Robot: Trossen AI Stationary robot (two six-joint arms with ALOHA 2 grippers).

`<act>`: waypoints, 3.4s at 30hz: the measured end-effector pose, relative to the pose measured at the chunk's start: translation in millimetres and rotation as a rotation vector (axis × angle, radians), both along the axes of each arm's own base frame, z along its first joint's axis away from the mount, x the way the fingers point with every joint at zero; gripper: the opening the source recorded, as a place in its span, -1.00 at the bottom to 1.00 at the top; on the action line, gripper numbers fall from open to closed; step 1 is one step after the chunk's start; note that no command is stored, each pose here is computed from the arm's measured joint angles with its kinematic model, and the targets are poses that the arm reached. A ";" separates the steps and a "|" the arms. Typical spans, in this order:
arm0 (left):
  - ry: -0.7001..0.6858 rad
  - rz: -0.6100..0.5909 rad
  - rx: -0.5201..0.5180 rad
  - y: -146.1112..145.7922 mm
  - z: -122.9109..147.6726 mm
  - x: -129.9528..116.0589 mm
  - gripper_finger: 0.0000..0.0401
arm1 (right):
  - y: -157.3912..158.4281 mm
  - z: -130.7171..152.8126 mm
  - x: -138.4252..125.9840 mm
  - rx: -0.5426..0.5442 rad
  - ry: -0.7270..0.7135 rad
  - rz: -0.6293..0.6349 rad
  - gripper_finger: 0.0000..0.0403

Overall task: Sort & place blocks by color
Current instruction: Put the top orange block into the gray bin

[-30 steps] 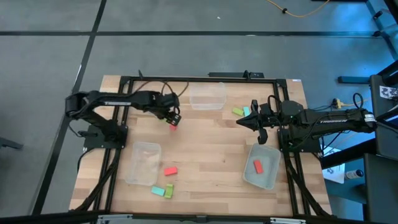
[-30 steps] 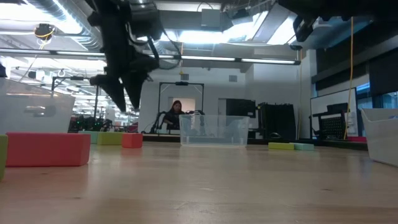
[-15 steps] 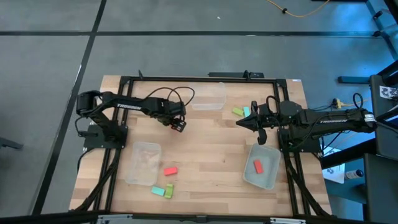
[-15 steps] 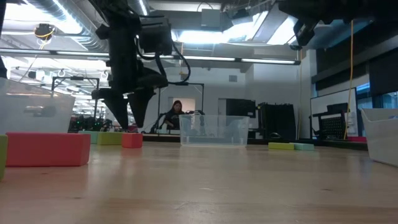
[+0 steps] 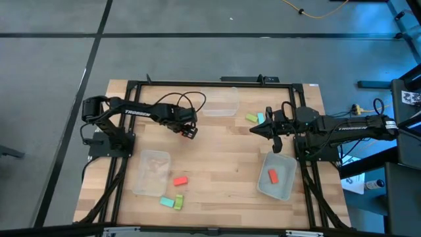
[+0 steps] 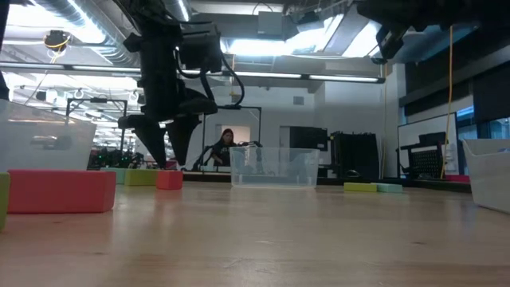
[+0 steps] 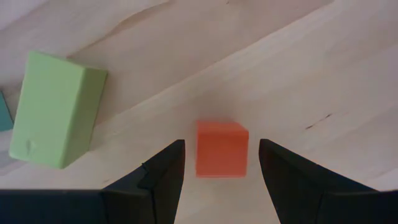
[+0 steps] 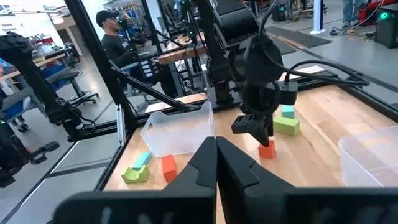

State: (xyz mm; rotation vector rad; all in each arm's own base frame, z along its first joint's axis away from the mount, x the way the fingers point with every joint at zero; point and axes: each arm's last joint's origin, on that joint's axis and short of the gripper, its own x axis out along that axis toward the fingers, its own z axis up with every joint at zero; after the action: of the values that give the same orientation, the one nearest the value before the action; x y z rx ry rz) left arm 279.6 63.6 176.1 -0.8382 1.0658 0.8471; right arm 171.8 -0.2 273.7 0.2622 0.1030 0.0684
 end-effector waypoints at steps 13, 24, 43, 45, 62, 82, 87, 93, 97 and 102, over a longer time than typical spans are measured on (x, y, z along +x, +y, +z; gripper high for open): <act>0.032 -0.007 -0.013 -7.0 -13.9 6.6 -0.01 | 0.0 0.0 0.0 -0.003 -0.001 0.000 -1.00; 0.042 -0.015 -0.010 -7.1 -18.6 8.6 -0.01 | 0.0 0.3 0.0 -0.001 -0.003 0.000 -1.00; 0.024 -0.133 0.019 -6.5 -18.0 12.1 -0.01 | 0.0 0.4 0.0 -0.003 -0.003 0.001 -1.00; 0.039 -0.167 0.024 -6.4 -21.3 13.0 -0.01 | 0.0 0.4 0.0 -0.004 -0.003 0.001 -1.00; 0.045 -0.248 0.033 -6.5 -25.1 15.6 -0.02 | 0.0 0.6 0.1 -0.004 -0.006 0.001 -1.00; 0.022 -0.391 0.087 -6.3 -16.4 15.8 -0.28 | 0.1 0.6 0.1 -0.004 -0.006 0.001 -1.00; -0.073 -0.437 0.125 -6.4 13.1 7.8 -0.29 | 0.0 0.6 0.1 -0.004 -0.006 0.001 -1.00; -0.340 -0.442 0.302 -15.2 74.9 -7.3 -0.29 | 0.0 0.6 0.1 -0.004 -0.005 0.001 -1.00; -0.578 -0.425 0.459 -29.2 118.2 -17.7 -0.29 | 0.1 0.8 0.1 -0.004 -0.008 0.001 -1.00; -0.816 -0.471 0.587 -46.8 154.3 -26.5 -0.29 | 0.0 2.8 0.3 -0.004 -0.029 0.001 -1.00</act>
State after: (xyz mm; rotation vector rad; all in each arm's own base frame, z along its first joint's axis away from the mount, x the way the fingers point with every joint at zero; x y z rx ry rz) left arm 253.2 16.8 330.4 -0.3344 0.2317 0.3123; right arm 172.1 -0.2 276.6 0.2566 0.0746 0.0728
